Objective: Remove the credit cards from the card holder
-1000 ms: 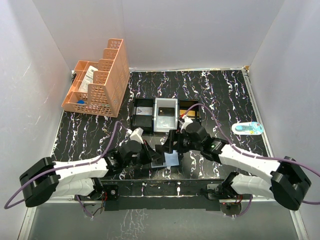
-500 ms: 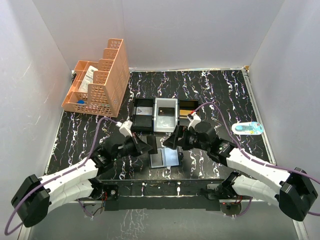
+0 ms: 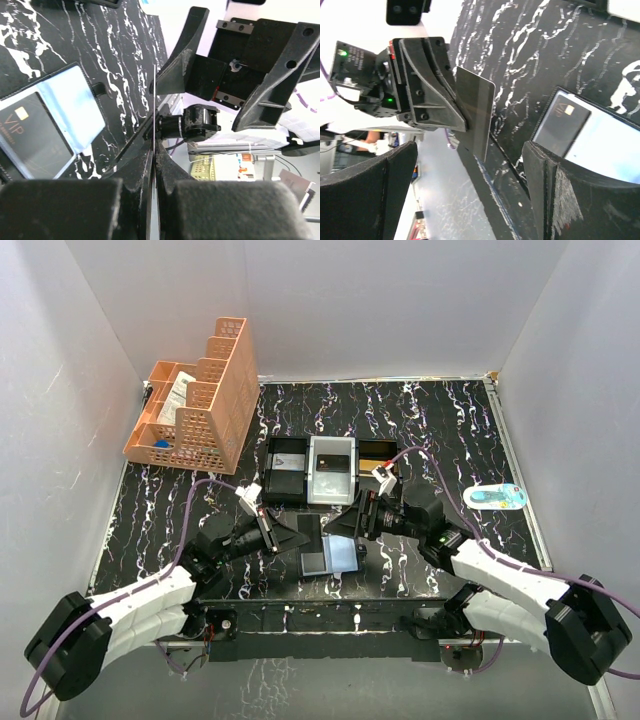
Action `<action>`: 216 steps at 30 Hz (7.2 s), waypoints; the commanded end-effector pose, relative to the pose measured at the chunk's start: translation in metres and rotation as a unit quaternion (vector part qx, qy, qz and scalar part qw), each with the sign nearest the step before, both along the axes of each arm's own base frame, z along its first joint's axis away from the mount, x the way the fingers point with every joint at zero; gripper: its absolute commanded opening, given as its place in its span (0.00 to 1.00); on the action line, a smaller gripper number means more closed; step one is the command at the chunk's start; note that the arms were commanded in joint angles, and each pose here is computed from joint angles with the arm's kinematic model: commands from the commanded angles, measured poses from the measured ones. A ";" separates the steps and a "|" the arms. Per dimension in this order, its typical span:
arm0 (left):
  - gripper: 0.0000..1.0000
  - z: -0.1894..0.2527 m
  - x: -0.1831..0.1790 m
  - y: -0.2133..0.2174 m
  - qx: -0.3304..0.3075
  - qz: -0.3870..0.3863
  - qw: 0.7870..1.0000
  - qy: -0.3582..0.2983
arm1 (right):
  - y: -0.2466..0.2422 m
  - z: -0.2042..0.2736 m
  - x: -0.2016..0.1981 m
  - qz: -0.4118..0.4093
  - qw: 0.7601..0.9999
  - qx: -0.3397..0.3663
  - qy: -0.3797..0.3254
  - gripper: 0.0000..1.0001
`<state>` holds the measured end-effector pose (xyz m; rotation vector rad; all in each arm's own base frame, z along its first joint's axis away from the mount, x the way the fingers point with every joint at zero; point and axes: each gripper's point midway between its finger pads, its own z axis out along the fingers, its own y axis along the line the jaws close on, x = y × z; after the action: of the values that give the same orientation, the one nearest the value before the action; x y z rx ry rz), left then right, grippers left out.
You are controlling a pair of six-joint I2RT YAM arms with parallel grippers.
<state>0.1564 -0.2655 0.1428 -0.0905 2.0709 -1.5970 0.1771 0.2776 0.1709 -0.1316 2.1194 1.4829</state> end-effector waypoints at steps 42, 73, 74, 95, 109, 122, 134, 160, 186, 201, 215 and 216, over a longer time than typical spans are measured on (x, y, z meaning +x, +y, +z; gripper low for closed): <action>0.10 0.049 -0.028 -0.004 -0.082 -0.077 0.990 -0.084 | 0.042 0.060 -0.008 0.104 0.985 0.136 -0.006 0.00; 0.00 0.067 -0.027 -0.005 -0.126 -0.076 0.983 -0.107 | 0.045 0.056 -0.023 0.137 0.980 0.146 0.003 0.22; 0.00 0.067 -0.027 -0.005 -0.126 -0.075 0.983 -0.107 | 0.045 0.055 -0.023 0.137 0.980 0.146 0.003 0.22; 0.00 0.070 -0.027 -0.006 -0.133 -0.075 0.982 -0.108 | 0.047 0.054 -0.021 0.132 0.981 0.144 0.003 0.20; 0.00 0.059 -0.023 -0.003 -0.112 -0.057 0.988 -0.084 | 0.043 0.044 -0.011 0.089 0.988 0.125 0.001 0.00; 0.99 0.031 0.009 0.043 0.128 0.071 0.987 -0.067 | -0.005 0.030 0.043 -0.077 0.993 -0.050 -0.079 0.00; 0.99 0.069 0.059 0.134 0.428 0.201 0.874 -0.117 | -0.029 0.060 0.060 -0.129 0.972 -0.096 -0.173 0.00; 0.99 0.042 0.088 0.209 0.486 0.329 0.807 -0.076 | -0.031 0.047 0.103 -0.104 0.828 -0.366 -0.412 0.00; 0.99 0.045 0.084 0.230 0.497 0.374 0.779 -0.080 | 0.016 -0.013 0.207 0.031 0.691 -0.524 -0.497 0.00; 0.99 0.039 0.086 0.225 0.506 0.355 0.782 -0.077 | -0.001 -0.051 0.261 0.043 0.635 -0.593 -0.492 0.00; 0.99 0.041 0.086 0.224 0.500 0.356 0.785 -0.083 | -0.002 -0.078 0.281 0.063 0.586 -0.622 -0.515 0.00; 0.99 0.042 0.086 0.225 0.501 0.356 0.784 -0.083 | -0.001 -0.079 0.280 0.062 0.585 -0.619 -0.520 0.00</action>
<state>0.2430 -0.0447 0.1829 -0.2937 2.0997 0.0097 0.4378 0.2668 0.0658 -1.3587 1.6946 -0.3991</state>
